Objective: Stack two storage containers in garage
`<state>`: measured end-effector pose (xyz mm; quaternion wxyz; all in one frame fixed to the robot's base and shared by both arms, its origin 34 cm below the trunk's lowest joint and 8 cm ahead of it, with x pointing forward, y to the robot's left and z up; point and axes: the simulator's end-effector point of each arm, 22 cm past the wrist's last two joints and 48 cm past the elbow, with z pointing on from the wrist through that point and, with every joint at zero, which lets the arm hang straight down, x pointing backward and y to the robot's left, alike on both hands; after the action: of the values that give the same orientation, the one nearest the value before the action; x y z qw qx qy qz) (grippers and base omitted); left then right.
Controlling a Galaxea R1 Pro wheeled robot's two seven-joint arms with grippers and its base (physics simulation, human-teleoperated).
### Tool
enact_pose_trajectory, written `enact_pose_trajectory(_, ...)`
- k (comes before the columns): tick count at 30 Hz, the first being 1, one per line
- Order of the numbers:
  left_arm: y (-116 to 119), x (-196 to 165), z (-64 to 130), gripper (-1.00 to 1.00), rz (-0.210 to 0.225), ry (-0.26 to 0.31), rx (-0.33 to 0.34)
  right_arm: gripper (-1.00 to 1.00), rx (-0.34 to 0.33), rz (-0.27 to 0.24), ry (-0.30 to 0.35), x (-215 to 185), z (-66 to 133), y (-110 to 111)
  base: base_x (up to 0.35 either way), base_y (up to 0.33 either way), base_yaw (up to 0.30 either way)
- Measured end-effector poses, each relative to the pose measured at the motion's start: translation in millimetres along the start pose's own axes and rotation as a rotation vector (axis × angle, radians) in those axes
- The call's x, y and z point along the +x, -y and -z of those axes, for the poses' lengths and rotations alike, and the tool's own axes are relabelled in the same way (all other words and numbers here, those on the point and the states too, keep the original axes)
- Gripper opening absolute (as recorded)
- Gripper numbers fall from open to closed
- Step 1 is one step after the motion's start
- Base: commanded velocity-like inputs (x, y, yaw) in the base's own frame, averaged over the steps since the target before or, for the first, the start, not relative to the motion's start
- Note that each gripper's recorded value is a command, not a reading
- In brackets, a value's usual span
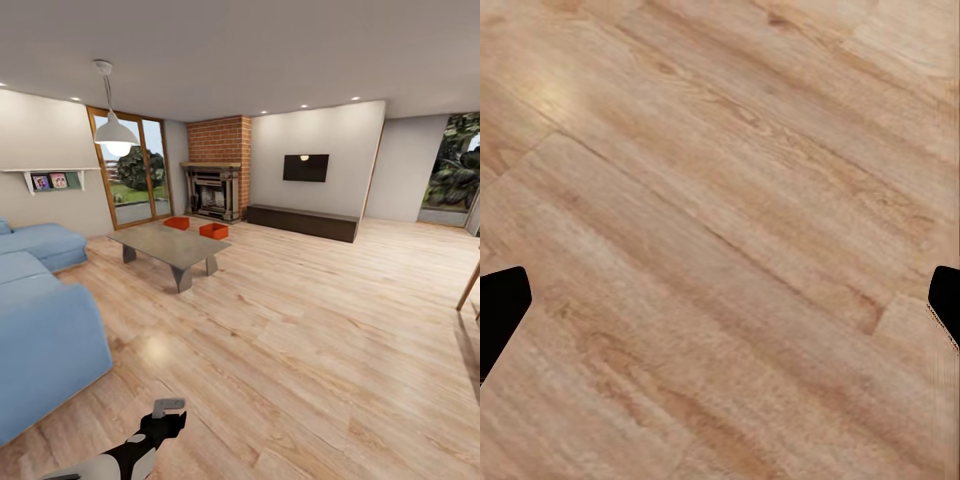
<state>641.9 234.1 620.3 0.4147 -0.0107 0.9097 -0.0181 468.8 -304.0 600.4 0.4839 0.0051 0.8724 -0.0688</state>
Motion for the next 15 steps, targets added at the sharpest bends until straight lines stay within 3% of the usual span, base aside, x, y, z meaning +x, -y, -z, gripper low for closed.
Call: enact_pose_trajectory(15, -0.8, -0.1, 0.0, 1.0, 0.0, 0.0, -0.001, 1.0, 0.0, 0.0, 0.0, 0.0, 0.0, 0.0, 0.312, -0.138, 0.0)
